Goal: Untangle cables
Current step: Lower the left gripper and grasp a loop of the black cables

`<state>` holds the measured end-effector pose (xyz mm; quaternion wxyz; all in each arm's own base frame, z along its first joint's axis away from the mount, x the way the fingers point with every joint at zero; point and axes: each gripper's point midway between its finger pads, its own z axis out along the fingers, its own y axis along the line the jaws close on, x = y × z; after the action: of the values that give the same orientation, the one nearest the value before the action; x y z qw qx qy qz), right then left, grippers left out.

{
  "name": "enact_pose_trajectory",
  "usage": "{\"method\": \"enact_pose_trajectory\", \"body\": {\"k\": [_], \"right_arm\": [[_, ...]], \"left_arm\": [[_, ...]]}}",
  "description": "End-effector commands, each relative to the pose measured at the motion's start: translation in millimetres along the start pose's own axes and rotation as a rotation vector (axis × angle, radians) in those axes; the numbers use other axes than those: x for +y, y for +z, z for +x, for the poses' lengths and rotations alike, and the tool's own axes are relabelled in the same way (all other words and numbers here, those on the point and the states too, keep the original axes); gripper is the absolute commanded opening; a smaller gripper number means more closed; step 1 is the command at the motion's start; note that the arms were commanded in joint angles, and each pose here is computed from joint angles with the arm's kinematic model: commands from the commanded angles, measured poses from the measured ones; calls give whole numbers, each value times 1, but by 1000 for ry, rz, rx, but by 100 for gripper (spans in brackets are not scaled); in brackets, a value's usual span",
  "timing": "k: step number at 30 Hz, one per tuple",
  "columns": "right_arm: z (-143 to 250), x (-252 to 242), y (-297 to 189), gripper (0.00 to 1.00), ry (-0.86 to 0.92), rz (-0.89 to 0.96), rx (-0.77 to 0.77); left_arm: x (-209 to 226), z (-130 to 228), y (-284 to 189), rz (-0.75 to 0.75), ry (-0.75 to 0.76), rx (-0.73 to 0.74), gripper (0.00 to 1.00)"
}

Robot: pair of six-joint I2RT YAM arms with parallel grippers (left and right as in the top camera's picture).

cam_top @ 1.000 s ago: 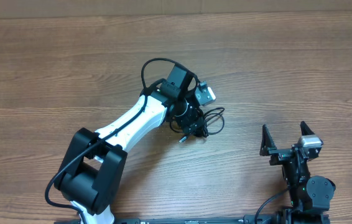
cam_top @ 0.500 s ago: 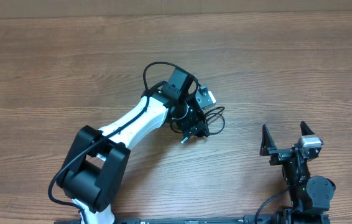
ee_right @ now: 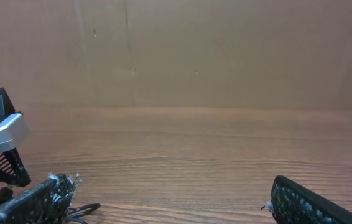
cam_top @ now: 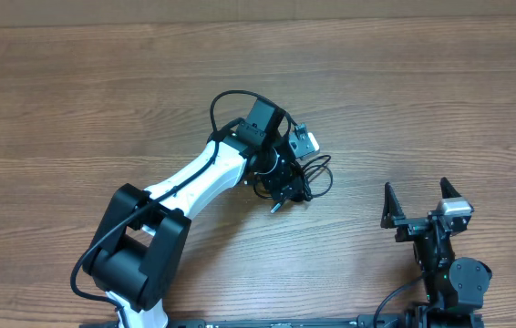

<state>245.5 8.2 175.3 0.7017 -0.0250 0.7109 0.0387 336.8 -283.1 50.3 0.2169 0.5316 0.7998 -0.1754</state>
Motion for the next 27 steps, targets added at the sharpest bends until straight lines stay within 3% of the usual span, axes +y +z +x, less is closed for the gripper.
{"method": "enact_pose_trajectory", "body": {"k": [1,9,10,11,12,15,27], "right_arm": [[2,-1,0,100,-2,5,-3],[2,-1,0,100,-2,6,-3],[2,-1,0,100,-2,5,-3],[2,-1,0,100,-2,5,-3],[2,-1,0,100,-2,5,-3],[2,-1,0,100,-2,5,-3],[2,-1,0,100,-2,5,-3]], "left_arm": [[-11,3,7,50,5,0,100],[-10,2,7,48,8,-4,100],[-10,2,7,48,8,-4,94],[-10,2,7,46,11,-3,74],[-10,2,7,44,12,-2,62],[-10,2,7,44,23,-1,50],[-12,12,14,58,61,20,48]]}}
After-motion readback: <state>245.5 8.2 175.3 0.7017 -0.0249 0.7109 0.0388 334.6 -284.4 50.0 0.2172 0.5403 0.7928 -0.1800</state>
